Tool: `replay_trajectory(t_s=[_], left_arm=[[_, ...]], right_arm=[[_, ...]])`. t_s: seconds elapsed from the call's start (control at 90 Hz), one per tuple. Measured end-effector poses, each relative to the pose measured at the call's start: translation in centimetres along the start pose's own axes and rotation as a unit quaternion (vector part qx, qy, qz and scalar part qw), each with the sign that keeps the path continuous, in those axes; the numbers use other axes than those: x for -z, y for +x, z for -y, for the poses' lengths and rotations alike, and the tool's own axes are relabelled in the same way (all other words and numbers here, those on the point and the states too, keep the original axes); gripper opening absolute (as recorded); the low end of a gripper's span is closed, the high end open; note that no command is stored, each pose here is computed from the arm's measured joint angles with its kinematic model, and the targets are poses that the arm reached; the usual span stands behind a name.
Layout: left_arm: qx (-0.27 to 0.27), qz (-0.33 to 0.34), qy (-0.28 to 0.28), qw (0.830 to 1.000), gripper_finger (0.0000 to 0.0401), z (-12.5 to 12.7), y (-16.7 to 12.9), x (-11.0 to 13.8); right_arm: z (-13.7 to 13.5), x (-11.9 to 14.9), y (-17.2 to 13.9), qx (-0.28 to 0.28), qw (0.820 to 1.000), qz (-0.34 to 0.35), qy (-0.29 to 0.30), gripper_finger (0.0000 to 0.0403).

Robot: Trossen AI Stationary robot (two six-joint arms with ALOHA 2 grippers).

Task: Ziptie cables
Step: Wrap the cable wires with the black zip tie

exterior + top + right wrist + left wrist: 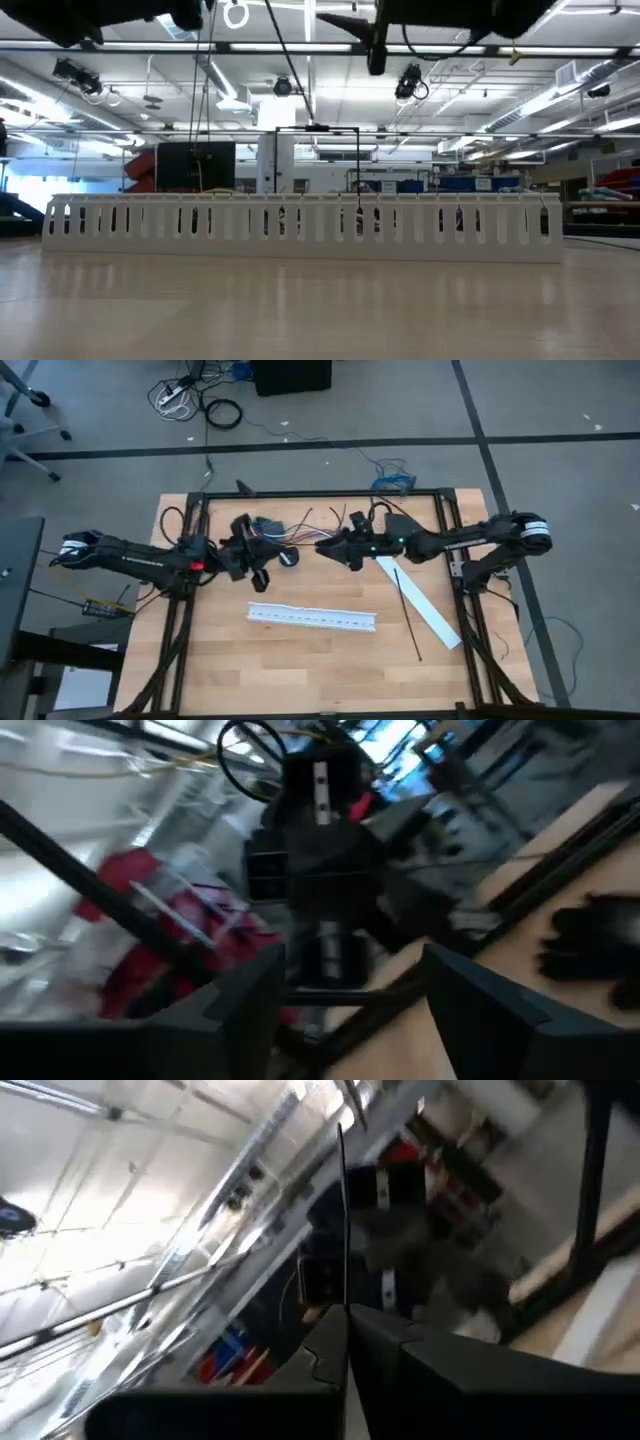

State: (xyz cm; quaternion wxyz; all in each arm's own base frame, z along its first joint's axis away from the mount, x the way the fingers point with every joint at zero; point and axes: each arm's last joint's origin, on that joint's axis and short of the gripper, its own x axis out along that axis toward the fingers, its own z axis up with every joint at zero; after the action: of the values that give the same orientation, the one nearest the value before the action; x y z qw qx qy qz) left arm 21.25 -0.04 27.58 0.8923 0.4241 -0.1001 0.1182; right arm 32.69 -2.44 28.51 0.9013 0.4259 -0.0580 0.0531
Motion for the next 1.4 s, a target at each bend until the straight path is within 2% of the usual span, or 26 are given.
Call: replay_trajectory(t_s=[0.178,0.344,0.5,0.633,0.878,1.189,1.4], left_arm=[[-0.002,-0.049,0.03,0.998,0.0,0.9,0.6,0.9],[0.007,-0.079,0.039,0.996,0.0,1.7,0.9,1.6],[0.026,-0.091,0.045,0.995,0.0,2.8,1.3,2.1],[0.03,-0.102,0.073,0.992,0.0,3.6,1.5,2.4],[0.023,-0.124,0.112,0.986,0.0,4.1,2.1,2.9],[0.033,-0.12,0.112,0.986,0.0,4.5,2.9,2.6],[0.039,-0.115,0.096,0.988,0.0,4.9,3.1,2.4]], right_arm=[[3.0,1.0,1.4,-0.021,0.997,-0.013,0.068,0.0215],[5.4,1.0,2.0,-0.053,0.994,0.0,0.09,0.0213],[7.4,0.9,2.1,-0.052,0.992,0.015,0.112,0.0218],[8.7,1.1,2.2,-0.044,0.989,0.013,0.137,0.0219],[9.0,1.3,2.3,-0.054,0.986,0.008,0.155,0.0217],[9.1,1.4,2.3,-0.046,0.986,0.009,0.158,0.0215],[9.5,0.9,2.2,-0.042,0.99,0.015,0.136,0.0209]])
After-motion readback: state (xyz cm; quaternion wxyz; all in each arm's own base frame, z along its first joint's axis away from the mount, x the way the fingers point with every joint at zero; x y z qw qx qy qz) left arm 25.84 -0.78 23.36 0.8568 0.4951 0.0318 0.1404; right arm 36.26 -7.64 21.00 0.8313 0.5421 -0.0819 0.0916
